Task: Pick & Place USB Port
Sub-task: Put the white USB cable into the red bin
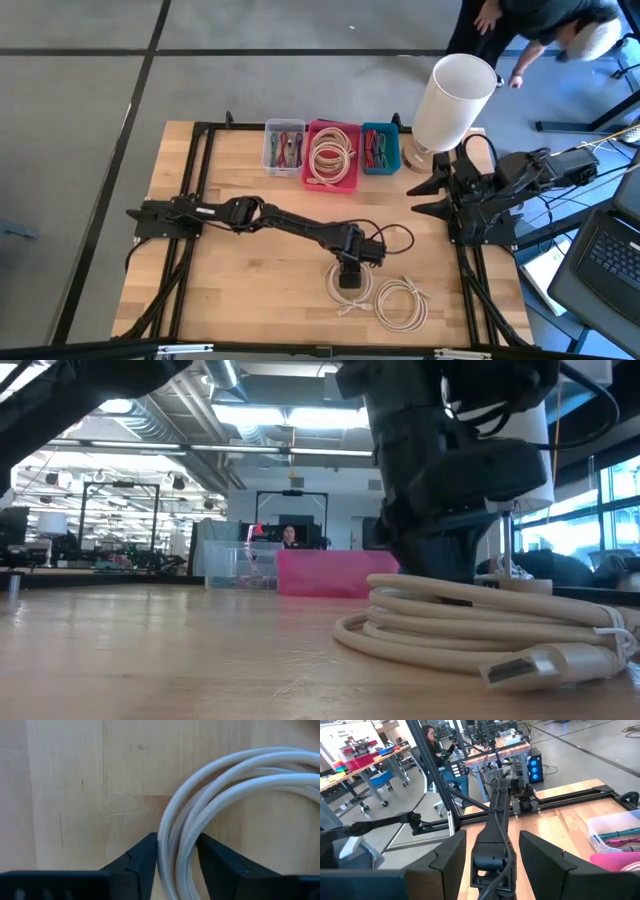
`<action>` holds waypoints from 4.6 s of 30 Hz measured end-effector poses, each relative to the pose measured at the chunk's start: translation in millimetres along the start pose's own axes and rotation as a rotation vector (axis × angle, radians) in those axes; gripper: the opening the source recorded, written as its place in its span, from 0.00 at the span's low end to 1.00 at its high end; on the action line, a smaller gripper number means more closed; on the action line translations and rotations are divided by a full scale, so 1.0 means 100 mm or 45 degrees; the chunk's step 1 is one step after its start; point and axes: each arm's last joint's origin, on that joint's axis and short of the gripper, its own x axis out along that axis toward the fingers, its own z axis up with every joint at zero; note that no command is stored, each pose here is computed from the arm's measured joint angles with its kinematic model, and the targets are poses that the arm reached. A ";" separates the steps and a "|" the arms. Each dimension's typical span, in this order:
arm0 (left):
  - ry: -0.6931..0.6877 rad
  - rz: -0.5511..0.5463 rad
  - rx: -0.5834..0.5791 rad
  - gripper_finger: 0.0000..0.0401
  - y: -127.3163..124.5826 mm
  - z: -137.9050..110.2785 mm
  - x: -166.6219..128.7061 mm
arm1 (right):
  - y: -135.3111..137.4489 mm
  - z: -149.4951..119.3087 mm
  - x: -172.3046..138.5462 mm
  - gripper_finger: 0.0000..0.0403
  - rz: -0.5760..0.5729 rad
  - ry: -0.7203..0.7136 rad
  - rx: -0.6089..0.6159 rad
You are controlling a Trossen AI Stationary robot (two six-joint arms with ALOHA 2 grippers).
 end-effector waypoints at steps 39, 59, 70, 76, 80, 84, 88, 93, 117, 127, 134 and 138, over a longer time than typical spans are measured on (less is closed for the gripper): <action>-0.369 0.193 -0.042 0.03 2.16 -0.28 -2.48 | 0.03 -0.02 0.11 0.46 -0.009 0.025 0.013; -0.149 0.095 -0.222 0.03 3.77 -0.52 -1.26 | -0.03 0.00 0.10 0.46 -0.263 -0.080 0.023; -0.089 0.208 -0.228 0.03 3.91 -0.47 -0.70 | -0.09 0.02 -0.16 0.46 -0.254 -0.107 0.030; -0.100 0.243 -0.240 0.12 3.94 -0.47 -0.68 | -0.12 0.01 -0.23 0.46 -0.259 -0.093 0.025; -0.105 0.253 -0.254 0.26 3.95 -0.47 -0.73 | -0.13 -0.02 -0.25 0.46 -0.268 -0.060 0.022; -0.110 0.293 -0.262 0.38 3.96 -0.46 -0.87 | -0.14 -0.02 -0.27 0.46 -0.270 -0.056 0.012; -0.133 0.281 -0.261 0.47 3.93 -0.47 -1.04 | -0.14 -0.02 -0.28 0.46 -0.273 -0.055 -0.017; -0.199 0.275 -0.243 0.53 3.87 -0.46 -1.32 | -0.15 -0.01 -0.31 0.46 -0.269 -0.068 -0.018; -1.310 -0.205 0.018 0.43 2.59 -1.15 -4.36 | 0.16 0.53 -0.36 0.46 0.259 -0.770 -0.604; -1.535 -0.300 0.246 0.41 1.70 -1.83 -5.11 | -0.20 0.56 0.33 0.46 -0.487 -0.168 -0.786; -1.385 -0.158 0.102 0.34 1.32 -2.35 -4.95 | -0.36 0.62 -0.25 0.46 -0.650 0.108 -0.549; -1.517 -0.164 0.062 0.29 1.21 -2.60 -4.61 | -0.32 0.43 -0.77 0.46 -0.506 0.071 -0.287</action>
